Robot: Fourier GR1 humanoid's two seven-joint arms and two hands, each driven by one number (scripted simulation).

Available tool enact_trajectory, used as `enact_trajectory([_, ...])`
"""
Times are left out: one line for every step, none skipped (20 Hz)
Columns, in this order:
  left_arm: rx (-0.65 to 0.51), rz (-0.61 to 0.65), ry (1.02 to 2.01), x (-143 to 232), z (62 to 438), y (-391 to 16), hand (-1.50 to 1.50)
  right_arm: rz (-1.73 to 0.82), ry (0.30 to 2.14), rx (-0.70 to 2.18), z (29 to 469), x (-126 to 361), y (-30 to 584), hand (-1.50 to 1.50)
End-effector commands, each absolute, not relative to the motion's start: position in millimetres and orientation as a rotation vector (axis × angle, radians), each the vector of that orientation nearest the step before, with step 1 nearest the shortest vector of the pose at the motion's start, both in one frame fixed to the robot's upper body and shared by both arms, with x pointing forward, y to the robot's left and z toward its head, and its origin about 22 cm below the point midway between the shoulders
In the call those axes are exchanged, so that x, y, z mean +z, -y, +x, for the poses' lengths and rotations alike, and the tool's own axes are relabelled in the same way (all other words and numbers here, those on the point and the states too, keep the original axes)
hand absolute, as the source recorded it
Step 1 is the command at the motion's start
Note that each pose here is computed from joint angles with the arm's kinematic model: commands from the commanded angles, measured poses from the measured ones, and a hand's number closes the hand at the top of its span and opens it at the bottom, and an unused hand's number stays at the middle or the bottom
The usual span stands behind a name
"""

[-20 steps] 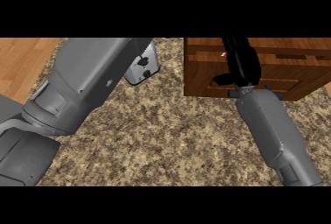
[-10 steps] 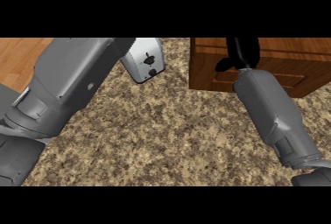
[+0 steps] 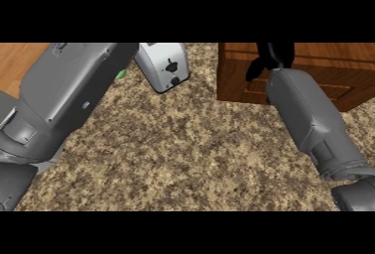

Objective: Pick up the can, place it into the drawer and close the drawer

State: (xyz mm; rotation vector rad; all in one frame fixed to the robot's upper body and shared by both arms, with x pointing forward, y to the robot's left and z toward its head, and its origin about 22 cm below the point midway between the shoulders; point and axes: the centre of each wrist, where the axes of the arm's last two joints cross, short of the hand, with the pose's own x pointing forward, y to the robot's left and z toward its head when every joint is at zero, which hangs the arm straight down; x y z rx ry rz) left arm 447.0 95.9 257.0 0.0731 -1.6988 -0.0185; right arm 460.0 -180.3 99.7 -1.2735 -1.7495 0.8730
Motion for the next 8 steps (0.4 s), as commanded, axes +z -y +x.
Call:
enact_trajectory([-0.027,0.061,1.696,242,443,-106,-1.5,-1.249,1.875,0.719,471,140,168,-1.5])
enact_trajectory([-0.026,0.07,1.707,257,444,-117,-1.5,-1.203,1.901,0.692,472,151,159,-1.5])
enact_trajectory([0.007,0.041,1.685,255,441,-106,-1.5,-1.161,1.93,0.676,470,142,155,-1.5])
enact_trajectory([-0.029,0.053,1.702,248,440,-111,-1.5,-1.166,1.936,0.663,472,146,163,-1.5])
enact_trajectory([-0.025,0.03,1.706,257,438,-114,-1.5,-1.137,1.934,0.646,473,152,164,-1.5])
enact_trajectory([-0.025,0.059,1.712,246,438,-109,-1.5,-1.146,1.947,0.684,472,145,165,-1.5])
enact_trajectory([-0.017,0.046,1.677,239,436,-114,-1.5,-1.131,1.946,0.664,472,145,159,-1.5])
enact_trajectory([-0.018,0.048,1.695,250,435,-124,-1.5,-1.158,1.95,0.654,470,135,172,-1.5])
